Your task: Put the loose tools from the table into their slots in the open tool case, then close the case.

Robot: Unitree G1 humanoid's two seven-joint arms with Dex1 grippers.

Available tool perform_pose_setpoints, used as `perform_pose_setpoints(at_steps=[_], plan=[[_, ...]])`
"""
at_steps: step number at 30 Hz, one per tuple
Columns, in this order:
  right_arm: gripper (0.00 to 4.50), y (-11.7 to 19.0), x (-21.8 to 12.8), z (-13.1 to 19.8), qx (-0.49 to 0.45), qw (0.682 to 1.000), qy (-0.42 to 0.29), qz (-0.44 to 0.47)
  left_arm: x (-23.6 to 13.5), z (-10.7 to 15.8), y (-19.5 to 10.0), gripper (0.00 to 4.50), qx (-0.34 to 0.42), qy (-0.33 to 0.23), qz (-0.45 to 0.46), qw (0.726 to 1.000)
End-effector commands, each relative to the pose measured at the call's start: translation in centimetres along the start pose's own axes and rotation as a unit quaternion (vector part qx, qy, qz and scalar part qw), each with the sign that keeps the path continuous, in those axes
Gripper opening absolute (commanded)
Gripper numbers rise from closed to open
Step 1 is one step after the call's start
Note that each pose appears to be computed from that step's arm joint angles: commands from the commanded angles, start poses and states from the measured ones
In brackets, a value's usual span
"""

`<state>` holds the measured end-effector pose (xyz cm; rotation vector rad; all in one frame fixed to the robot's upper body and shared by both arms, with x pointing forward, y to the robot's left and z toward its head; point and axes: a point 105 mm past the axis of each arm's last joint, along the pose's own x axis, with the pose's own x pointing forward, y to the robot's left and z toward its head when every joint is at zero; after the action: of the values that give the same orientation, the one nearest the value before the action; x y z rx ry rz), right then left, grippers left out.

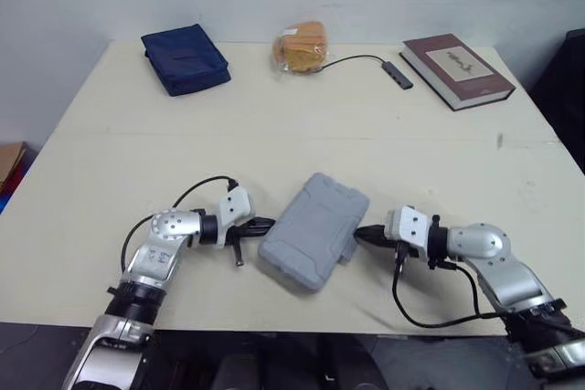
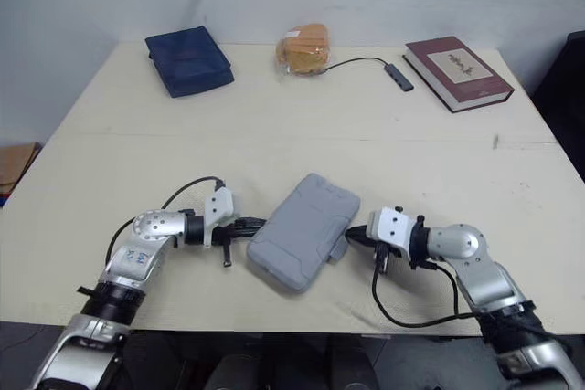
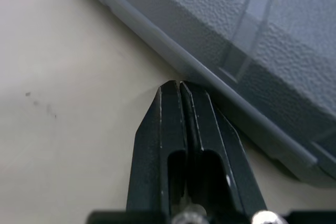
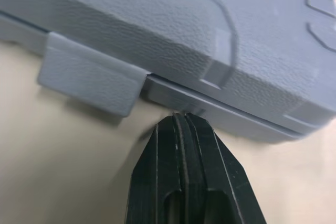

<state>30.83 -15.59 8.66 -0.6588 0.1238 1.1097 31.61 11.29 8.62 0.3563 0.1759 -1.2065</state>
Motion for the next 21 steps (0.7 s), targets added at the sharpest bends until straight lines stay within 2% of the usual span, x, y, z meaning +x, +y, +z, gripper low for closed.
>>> perform_pose_setpoints(at_steps=[1,4,6,9,11,13,18,21], plan=[[0.00,0.0,-0.1,-2.7,0.024,0.999,0.046,-0.005,-0.4,1.5,-0.2,0.04,0.004,-0.028,0.019,0.999],[0.00,0.0,-0.9,-3.2,0.029,0.998,0.053,-0.008,-1.2,0.7,1.1,0.04,0.010,-0.009,0.071,0.997],[0.00,-0.4,-1.7,-3.2,0.036,0.998,0.048,-0.027,-1.8,1.4,1.8,0.04,0.027,-0.018,0.079,0.996],[0.00,-0.8,-3.4,-2.3,0.032,0.997,0.017,-0.061,-2.1,4.6,2.0,0.04,0.043,-0.077,0.059,0.994],[0.00,-0.7,-4.6,-1.3,0.017,0.997,-0.008,-0.077,-1.9,7.2,1.1,0.04,0.056,-0.121,0.010,0.991],[0.00,0.0,-5.6,-1.0,0.024,0.996,-0.019,-0.078,-1.3,8.8,-0.1,0.04,0.071,-0.136,-0.038,0.987],[0.00,2.5,-5.6,1.6,0.042,0.996,-0.063,-0.056,2.5,10.5,-1.9,0.04,0.102,-0.120,-0.106,0.982],[0.00,3.8,-4.3,2.6,0.055,0.995,-0.077,-0.045,5.2,9.6,-2.2,0.04,0.114,-0.080,-0.121,0.983]])
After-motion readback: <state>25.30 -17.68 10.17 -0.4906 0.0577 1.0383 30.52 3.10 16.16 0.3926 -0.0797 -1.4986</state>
